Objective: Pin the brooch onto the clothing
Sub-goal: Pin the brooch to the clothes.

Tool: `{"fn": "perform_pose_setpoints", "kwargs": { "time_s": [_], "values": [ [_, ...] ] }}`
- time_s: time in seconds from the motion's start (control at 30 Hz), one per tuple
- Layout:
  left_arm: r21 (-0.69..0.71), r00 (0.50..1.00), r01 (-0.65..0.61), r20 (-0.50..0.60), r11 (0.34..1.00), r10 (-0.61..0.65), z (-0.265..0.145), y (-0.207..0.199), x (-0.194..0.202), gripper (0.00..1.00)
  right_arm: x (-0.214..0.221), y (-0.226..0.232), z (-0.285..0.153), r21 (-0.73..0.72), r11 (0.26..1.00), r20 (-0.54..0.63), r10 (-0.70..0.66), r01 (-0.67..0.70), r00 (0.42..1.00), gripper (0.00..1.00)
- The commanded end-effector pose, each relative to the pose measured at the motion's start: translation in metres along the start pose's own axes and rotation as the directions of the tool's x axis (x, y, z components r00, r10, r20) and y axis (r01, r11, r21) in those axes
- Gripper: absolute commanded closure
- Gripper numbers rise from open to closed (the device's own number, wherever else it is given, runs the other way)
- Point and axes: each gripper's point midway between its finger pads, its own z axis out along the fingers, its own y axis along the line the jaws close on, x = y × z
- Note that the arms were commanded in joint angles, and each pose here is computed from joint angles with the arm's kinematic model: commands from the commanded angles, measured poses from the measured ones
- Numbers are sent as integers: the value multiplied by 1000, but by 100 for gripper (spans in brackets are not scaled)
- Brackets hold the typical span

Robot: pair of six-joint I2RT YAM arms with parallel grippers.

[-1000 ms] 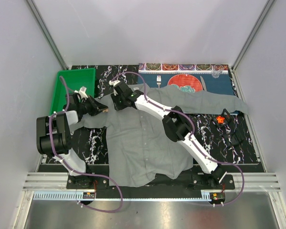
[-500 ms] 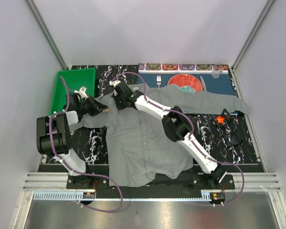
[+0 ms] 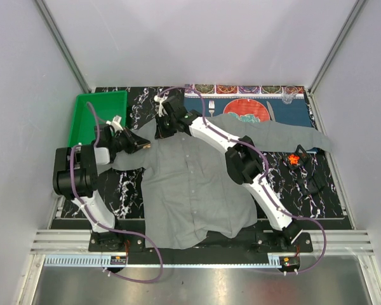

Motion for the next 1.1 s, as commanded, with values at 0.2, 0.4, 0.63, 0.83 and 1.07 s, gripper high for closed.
{"fn": "perform_pose_setpoints", "kwargs": {
  "time_s": [0.2, 0.4, 0.63, 0.83, 1.07],
  "values": [
    [237, 998, 10, 57, 972, -24, 12, -35, -22, 100, -19, 19, -23, -97, 994, 18, 44, -42, 999, 100],
    [232, 998, 5, 62, 973, -20, 13, -32, -20, 100, -20, 17, -26, -105, 993, 18, 58, -56, 998, 100],
    [223, 998, 24, 47, 974, -36, 9, -29, -13, 100, -27, 8, -30, -104, 992, 29, 75, -72, 997, 100],
    [113, 999, 25, 41, 993, -30, 7, -6, -10, 100, -32, 10, -36, -119, 990, 38, 75, -71, 996, 100],
    [107, 999, 34, 27, 994, -37, 4, -2, -7, 100, -36, 13, -39, -135, 988, 44, 76, -69, 996, 100]
  ]
}}
